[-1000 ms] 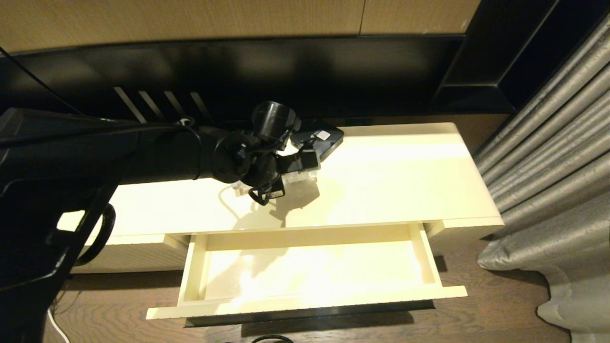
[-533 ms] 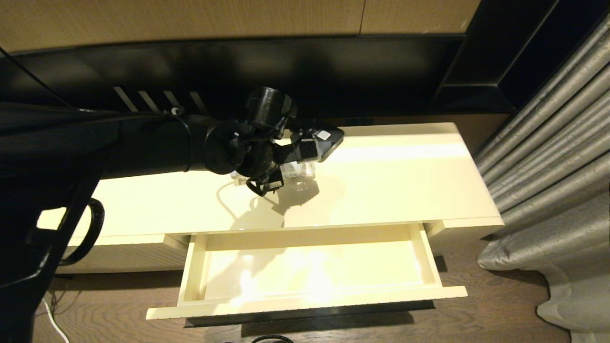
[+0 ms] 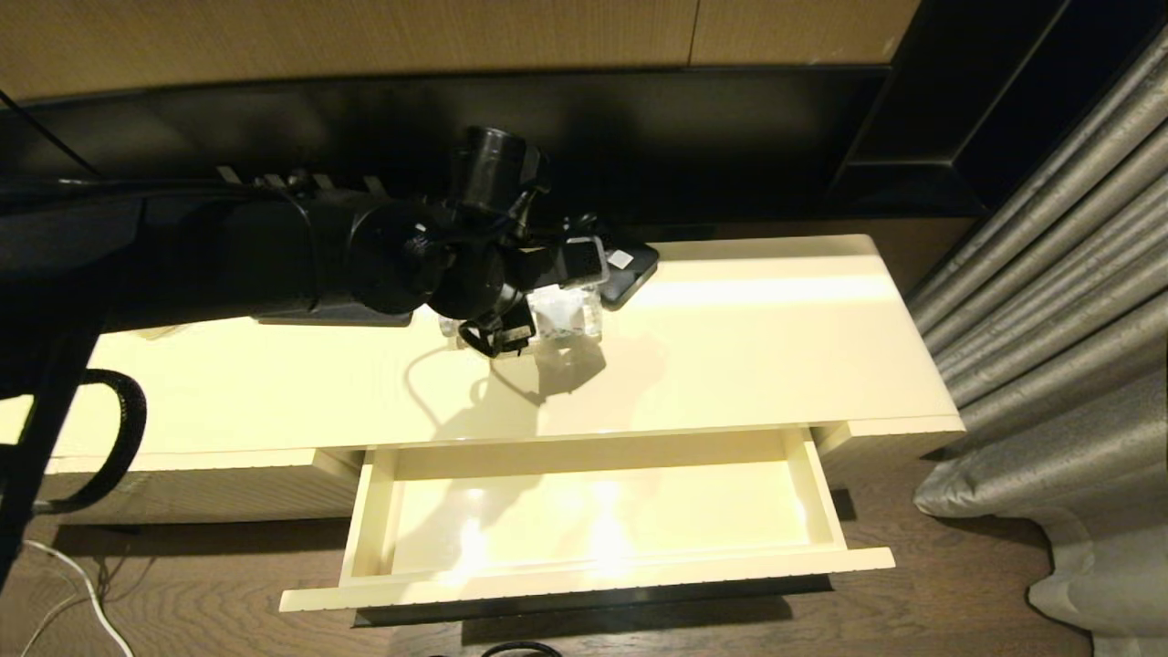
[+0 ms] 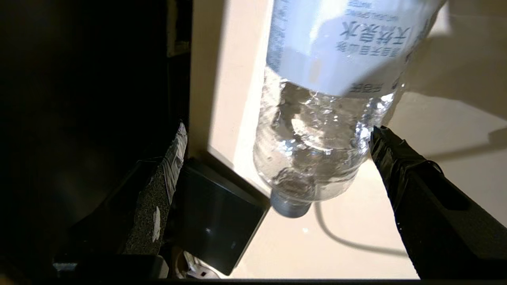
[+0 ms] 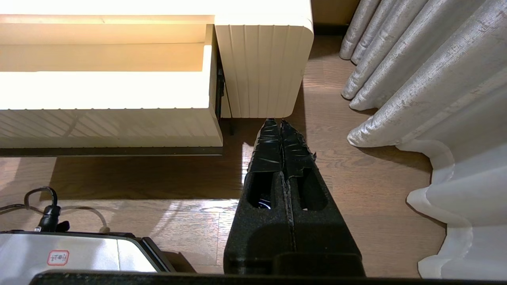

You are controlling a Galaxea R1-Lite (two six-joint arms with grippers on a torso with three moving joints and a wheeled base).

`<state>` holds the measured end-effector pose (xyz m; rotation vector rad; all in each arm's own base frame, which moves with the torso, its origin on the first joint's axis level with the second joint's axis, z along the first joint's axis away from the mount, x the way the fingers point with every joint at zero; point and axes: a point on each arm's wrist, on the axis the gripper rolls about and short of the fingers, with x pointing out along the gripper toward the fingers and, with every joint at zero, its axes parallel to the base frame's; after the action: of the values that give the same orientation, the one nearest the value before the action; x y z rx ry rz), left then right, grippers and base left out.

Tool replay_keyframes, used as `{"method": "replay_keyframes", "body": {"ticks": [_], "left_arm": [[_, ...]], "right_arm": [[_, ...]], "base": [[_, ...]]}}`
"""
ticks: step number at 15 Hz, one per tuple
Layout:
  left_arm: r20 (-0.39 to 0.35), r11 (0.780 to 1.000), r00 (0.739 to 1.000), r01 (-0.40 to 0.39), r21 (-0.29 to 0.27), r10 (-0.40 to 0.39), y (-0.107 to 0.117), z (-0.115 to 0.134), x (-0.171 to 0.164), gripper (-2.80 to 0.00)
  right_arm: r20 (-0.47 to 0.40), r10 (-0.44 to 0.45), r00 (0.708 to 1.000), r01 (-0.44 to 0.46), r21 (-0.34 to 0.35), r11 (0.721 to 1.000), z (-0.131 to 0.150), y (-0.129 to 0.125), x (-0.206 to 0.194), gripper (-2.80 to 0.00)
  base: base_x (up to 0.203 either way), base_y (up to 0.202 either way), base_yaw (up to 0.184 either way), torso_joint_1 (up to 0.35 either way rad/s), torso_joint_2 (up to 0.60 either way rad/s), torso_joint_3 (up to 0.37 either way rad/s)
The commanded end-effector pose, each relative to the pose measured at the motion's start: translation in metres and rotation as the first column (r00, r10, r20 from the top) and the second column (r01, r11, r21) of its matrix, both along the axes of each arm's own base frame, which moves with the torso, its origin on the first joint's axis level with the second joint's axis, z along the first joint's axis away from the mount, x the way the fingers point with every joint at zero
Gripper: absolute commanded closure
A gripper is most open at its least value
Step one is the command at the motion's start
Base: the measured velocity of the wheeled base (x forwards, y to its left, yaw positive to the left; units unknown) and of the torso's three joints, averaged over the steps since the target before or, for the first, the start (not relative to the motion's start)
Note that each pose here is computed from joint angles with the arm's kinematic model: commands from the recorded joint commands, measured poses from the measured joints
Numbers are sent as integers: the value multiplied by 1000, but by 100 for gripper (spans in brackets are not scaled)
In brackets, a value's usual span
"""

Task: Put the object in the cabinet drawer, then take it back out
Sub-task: Take the mineral water out of the drawer and put it on the table, then close the drawer

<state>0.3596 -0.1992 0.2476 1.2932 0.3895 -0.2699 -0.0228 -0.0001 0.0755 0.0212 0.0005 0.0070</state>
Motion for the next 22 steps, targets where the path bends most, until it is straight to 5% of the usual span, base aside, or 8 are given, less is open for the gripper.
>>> {"method": "replay_keyframes", "body": {"ticks": [1, 7, 8, 12, 16, 22], "left_arm": [[40, 1000, 999, 6, -13, -6, 4, 20, -11, -280], [74, 998, 996, 47, -37, -45, 14, 59, -50, -280], [64, 998, 997, 56, -35, -53, 18, 67, -63, 0], [6, 995, 996, 89, -31, -89, 32, 76, -100, 0], [-101, 995, 989, 104, -7, -104, 51, 51, -136, 0], [-310, 988, 942, 96, -119, -128, 79, -4, -183, 0]], "right_arm": [[-3, 1, 1000, -1, 0, 1000, 0, 0, 0, 0], [-1, 1, 1000, -1, 0, 1000, 0, 0, 0, 0], [-1, 1, 1000, -1, 0, 1000, 0, 0, 0, 0], [-2, 0, 1000, 0, 0, 1000, 0, 0, 0, 0], [-1, 0, 1000, 0, 0, 1000, 0, 0, 0, 0], [-1, -1, 1000, 1, 0, 1000, 0, 0, 0, 0]], "base": [[0, 0, 0, 0, 0, 0], [0, 0, 0, 0, 0, 0], [0, 0, 0, 0, 0, 0], [0, 0, 0, 0, 0, 0], [0, 0, 0, 0, 0, 0], [0, 0, 0, 0, 0, 0]]}}
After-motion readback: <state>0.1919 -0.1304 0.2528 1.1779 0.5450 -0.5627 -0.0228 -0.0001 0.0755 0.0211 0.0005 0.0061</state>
